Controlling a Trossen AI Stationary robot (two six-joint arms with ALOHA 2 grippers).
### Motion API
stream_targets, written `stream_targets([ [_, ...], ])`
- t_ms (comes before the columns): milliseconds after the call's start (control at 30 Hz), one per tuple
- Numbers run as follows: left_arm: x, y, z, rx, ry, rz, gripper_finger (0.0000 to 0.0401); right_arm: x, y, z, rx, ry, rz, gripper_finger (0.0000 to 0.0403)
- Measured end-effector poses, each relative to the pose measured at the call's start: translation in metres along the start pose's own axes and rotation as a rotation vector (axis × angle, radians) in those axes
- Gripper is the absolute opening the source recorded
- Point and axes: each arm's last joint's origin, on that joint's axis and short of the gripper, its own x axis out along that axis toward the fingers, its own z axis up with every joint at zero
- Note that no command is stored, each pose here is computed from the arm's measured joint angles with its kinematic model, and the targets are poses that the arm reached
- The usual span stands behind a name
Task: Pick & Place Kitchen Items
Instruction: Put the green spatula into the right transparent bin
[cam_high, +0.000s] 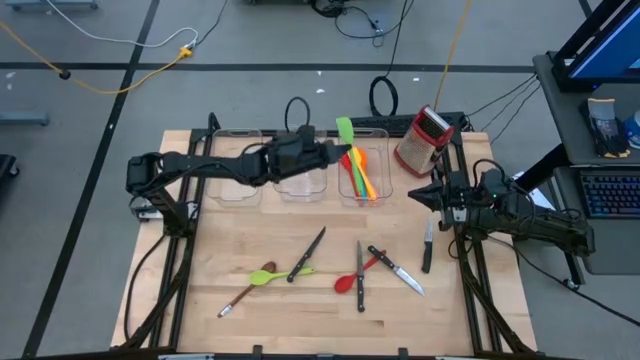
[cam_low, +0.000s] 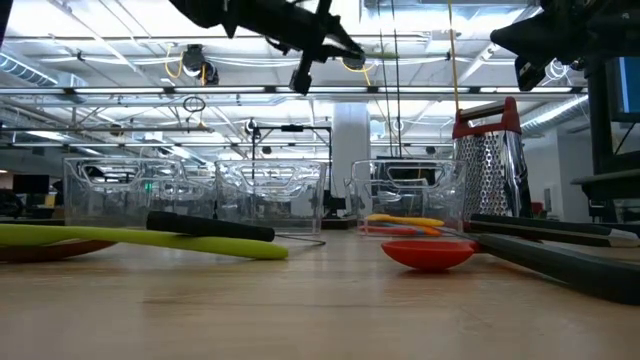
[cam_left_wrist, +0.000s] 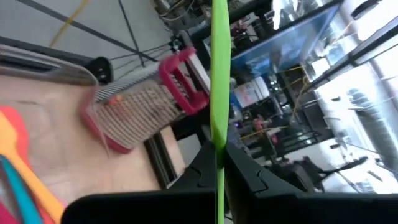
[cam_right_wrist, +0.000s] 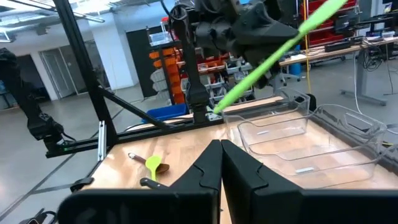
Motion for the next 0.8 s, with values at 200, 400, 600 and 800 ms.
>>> stream_targets([
  [200,0.003,0.011,0.016,0.017,-0.004,0.035,0.0001,0.0,0.0,0.0,0.001,-0.007,-0.015,0.0],
  [400,0.005,0.015,0.023,0.051,-0.018,0.041,0.0001,0.007,-0.004,0.008,0.044,-0.095,-0.109,0.0],
  [600,0.005,0.012,0.025,0.11,0.002,-0.014,0.0,0.03,-0.01,0.007,0.046,-0.082,-0.114,0.0008],
  [800,0.004,0.007,0.026,0.17,0.043,-0.087,0.0,0.054,-0.018,0.002,0.047,-0.076,-0.115,0.0052],
])
